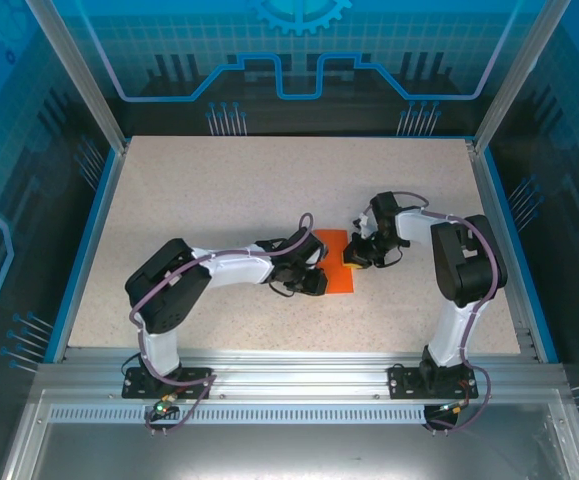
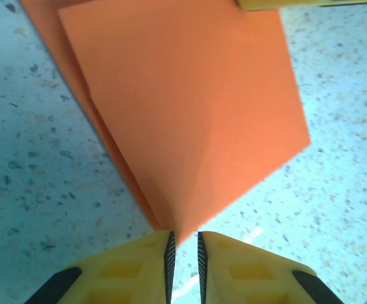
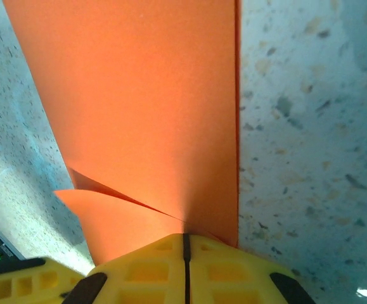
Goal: Fold a paper plane with a square sheet of paper (fold left side to right side)
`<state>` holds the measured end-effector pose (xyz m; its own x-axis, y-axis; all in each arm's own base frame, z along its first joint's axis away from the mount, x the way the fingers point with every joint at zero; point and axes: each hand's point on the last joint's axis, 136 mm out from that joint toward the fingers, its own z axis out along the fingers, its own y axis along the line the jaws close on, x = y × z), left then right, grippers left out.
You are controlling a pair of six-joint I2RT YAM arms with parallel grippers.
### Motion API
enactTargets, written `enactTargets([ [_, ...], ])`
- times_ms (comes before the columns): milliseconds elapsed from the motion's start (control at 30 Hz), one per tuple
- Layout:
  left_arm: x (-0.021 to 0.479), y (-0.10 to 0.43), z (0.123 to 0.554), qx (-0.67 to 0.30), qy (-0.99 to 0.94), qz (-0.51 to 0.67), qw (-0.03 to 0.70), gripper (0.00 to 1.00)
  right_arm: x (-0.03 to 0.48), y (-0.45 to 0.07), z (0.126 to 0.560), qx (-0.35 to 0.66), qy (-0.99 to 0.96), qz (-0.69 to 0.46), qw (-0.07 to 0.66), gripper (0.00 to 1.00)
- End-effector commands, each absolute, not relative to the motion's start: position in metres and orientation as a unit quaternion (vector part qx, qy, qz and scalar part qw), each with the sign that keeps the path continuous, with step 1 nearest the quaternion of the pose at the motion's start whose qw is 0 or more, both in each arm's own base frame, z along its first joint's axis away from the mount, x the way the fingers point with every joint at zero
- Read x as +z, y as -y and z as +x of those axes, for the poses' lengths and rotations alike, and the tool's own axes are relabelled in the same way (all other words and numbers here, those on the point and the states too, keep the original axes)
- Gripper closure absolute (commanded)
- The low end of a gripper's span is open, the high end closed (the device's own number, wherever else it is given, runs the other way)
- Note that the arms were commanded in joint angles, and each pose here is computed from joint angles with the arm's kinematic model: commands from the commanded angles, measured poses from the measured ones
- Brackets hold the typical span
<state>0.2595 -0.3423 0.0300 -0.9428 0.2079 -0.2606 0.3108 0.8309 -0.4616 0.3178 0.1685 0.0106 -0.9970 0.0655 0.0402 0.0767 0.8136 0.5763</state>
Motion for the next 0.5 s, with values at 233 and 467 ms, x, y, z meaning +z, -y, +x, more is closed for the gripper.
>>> enactTargets([
  [233,0.048,0.385,0.277,-0.306,-0.931,0.172,0.099,0.78,-0.012,-0.155,0.318,-0.280,0.959,-0.050,0.011,0.93],
  [467,0.018,0.364,0.279,-0.256,-0.951,0.155,0.081,0.78,-0.012,-0.156,0.316,-0.282,0.958,-0.049,0.014,0.93],
])
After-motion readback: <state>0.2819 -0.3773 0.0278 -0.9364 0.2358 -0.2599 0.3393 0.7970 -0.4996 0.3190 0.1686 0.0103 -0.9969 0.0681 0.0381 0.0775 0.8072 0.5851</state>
